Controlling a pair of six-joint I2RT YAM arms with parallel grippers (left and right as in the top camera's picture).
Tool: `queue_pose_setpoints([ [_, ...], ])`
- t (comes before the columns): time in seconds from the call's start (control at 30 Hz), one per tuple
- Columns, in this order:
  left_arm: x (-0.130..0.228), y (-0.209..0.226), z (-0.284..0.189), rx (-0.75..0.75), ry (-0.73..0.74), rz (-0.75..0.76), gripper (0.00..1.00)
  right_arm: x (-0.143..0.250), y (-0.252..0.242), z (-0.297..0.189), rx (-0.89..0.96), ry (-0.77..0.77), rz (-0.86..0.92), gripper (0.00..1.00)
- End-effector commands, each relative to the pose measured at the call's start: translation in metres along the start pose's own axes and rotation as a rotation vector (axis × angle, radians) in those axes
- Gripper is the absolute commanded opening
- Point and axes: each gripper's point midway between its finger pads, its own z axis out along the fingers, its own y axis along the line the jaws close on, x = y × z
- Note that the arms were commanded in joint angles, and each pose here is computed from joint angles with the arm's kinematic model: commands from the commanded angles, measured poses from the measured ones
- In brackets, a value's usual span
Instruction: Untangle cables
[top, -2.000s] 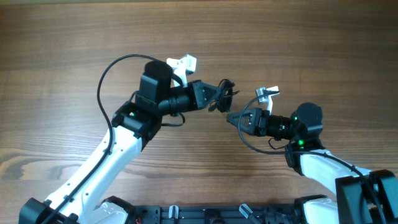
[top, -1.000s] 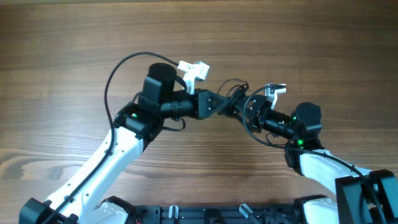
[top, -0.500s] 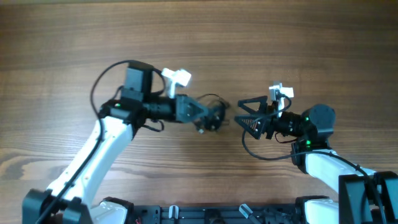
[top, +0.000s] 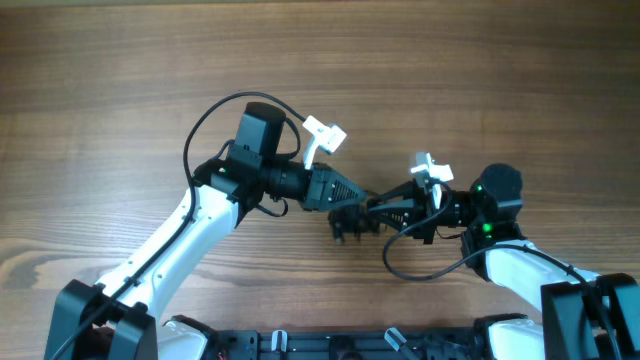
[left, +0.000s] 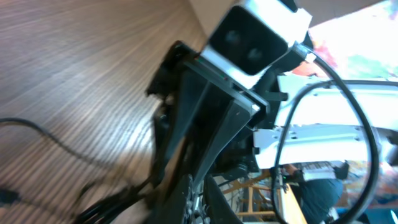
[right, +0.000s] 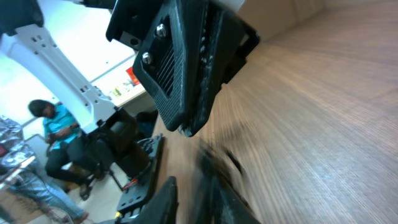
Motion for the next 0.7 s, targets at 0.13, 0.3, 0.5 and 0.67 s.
queue_pose_setpoints([
  [0.13, 0.0, -0.007, 0.001, 0.035, 0.01, 0.026, 0.06, 0.005, 0.008, 0.007, -0.043, 0.021, -0.021, 0.62],
  [0.3, -0.012, 0.061, -0.024, -0.31, -0.126, -0.263, 0.32, 0.001, -0.023, 0.005, 0.133, -0.028, 0.079, 1.0],
  [0.5, 0.037, 0.105, -0.056, -0.562, -0.114, -0.673, 1.0, -0.016, -0.072, -0.026, 0.387, -0.199, 0.375, 1.0],
  [0.67, 0.084, 0.108, -0.067, -0.701, -0.004, -0.83, 1.0, -0.018, -0.081, -0.038, 0.425, -0.251, 0.483, 1.0],
])
